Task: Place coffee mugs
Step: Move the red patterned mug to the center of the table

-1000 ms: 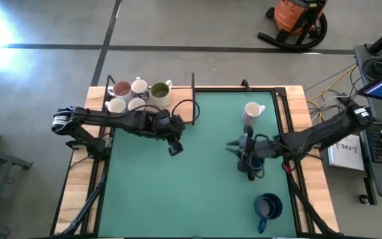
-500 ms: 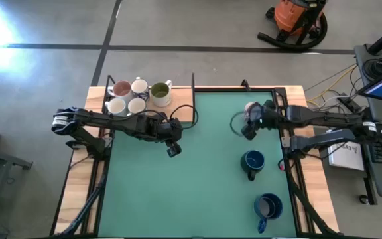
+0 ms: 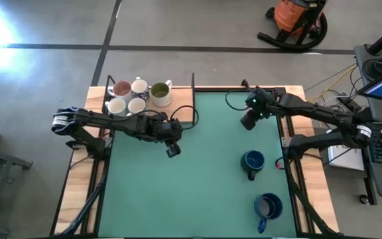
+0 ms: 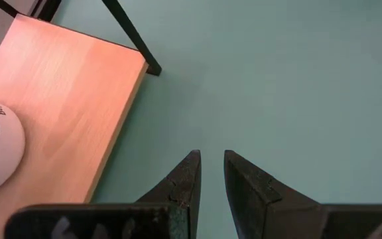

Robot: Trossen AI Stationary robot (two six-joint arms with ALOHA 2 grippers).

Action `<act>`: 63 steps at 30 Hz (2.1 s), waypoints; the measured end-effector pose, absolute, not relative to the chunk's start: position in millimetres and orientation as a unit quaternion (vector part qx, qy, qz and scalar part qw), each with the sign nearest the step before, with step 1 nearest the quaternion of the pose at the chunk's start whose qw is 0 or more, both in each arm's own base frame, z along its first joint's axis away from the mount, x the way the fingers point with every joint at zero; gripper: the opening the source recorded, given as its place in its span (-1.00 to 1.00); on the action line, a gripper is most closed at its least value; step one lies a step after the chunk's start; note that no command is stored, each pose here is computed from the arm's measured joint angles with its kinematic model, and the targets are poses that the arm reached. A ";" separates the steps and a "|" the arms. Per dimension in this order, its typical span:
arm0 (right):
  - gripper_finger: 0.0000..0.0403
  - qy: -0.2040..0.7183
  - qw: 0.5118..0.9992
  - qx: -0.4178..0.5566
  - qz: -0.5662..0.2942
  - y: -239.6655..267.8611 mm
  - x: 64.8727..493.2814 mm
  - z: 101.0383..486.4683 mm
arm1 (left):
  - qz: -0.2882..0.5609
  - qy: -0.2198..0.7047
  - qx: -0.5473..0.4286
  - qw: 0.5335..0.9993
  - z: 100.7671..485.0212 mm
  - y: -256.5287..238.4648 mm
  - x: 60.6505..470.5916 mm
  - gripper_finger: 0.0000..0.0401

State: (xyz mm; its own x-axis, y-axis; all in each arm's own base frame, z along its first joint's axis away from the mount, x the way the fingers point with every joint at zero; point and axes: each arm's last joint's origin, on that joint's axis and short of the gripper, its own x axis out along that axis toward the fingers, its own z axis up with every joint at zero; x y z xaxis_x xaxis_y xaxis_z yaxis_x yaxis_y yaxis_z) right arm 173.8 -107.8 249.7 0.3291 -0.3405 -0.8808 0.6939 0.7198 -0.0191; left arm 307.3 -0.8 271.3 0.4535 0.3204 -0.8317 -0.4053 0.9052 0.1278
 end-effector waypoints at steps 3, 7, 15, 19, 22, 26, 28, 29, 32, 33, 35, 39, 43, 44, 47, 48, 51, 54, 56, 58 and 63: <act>-0.61 0.492 0.787 0.185 -0.322 -110.5 178.6 243.5 | 0.211 0.478 -0.041 0.851 271.3 -0.8 307.3 -0.76; -0.68 0.499 0.783 0.186 -0.322 -114.5 185.0 236.5 | 0.212 0.483 -0.040 0.849 270.8 -0.7 306.4 -0.76; -0.47 0.525 0.766 0.165 -0.332 -122.0 193.1 223.0 | 0.212 0.487 -0.039 0.846 270.3 -0.7 305.5 -0.76; -0.38 0.538 0.760 0.151 -0.330 -127.6 196.2 216.1 | 0.211 0.488 -0.038 0.846 270.3 -0.7 305.4 -0.76; -0.41 0.544 0.758 0.148 -0.328 -130.8 199.9 210.5 | 0.209 0.492 -0.033 0.844 270.0 -0.7 304.8 -0.76; -0.58 0.557 0.751 0.148 -0.323 -132.5 202.8 203.9 | 0.209 0.497 -0.033 0.842 271.0 -0.7 302.1 -0.76; -0.70 0.560 0.750 0.149 -0.319 -133.2 204.2 202.2 | 0.210 0.496 -0.036 0.842 273.4 -0.6 299.7 -0.76; -0.77 0.561 0.749 0.151 -0.318 -133.4 204.8 202.0 | 0.211 0.496 -0.037 0.842 274.9 -0.6 298.1 -0.76; -0.91 0.566 0.749 0.150 -0.310 -133.7 205.9 202.0 | 0.211 0.492 -0.039 0.844 279.8 -0.7 293.9 -0.76; -0.91 0.565 0.751 0.156 -0.304 -133.4 206.2 202.7 | 0.211 0.491 -0.040 0.845 281.5 -0.6 292.2 -0.76; -0.91 0.560 0.756 0.174 -0.291 -132.0 206.0 205.3 | 0.210 0.487 -0.041 0.847 286.3 -0.8 287.8 -0.76; -0.92 0.547 0.771 0.213 -0.245 -127.1 210.3 216.5 | 0.211 0.466 -0.050 0.858 299.8 -0.4 277.4 -0.76; -0.92 0.542 0.787 0.242 -0.168 -113.4 220.9 229.6 | 0.211 0.439 -0.061 0.871 315.1 0.1 265.0 -0.76; -0.92 0.537 0.794 0.242 -0.150 -108.3 225.6 233.5 | 0.211 0.432 -0.064 0.874 318.6 0.2 262.0 -0.76; -0.92 0.524 0.813 0.227 -0.114 -90.3 239.9 247.4 | 0.213 0.415 -0.071 0.882 327.3 0.6 254.1 -0.76; -0.93 0.523 0.818 0.219 -0.102 -83.5 243.9 252.1 | 0.217 0.409 -0.072 0.883 329.5 0.9 252.0 -0.76; -0.93 0.509 0.834 0.201 -0.069 -62.0 256.0 267.7 | 0.219 0.399 -0.074 0.887 334.1 1.2 247.8 -0.76; -0.93 0.500 0.845 0.188 -0.038 -41.4 265.8 281.2 | 0.219 0.395 -0.075 0.889 335.8 1.3 246.2 -0.76; -0.93 0.497 0.850 0.176 -0.017 -29.7 273.5 287.1 | 0.219 0.395 -0.074 0.889 336.1 1.3 245.9 -0.76; -0.93 0.498 0.852 0.164 0.001 -19.3 284.1 290.2 | 0.218 0.395 -0.071 0.890 336.1 1.3 245.9 -0.76; -0.93 0.506 0.854 0.108 0.051 -2.0 314.1 292.7 | 0.218 0.395 -0.070 0.890 336.6 1.4 245.2 -0.76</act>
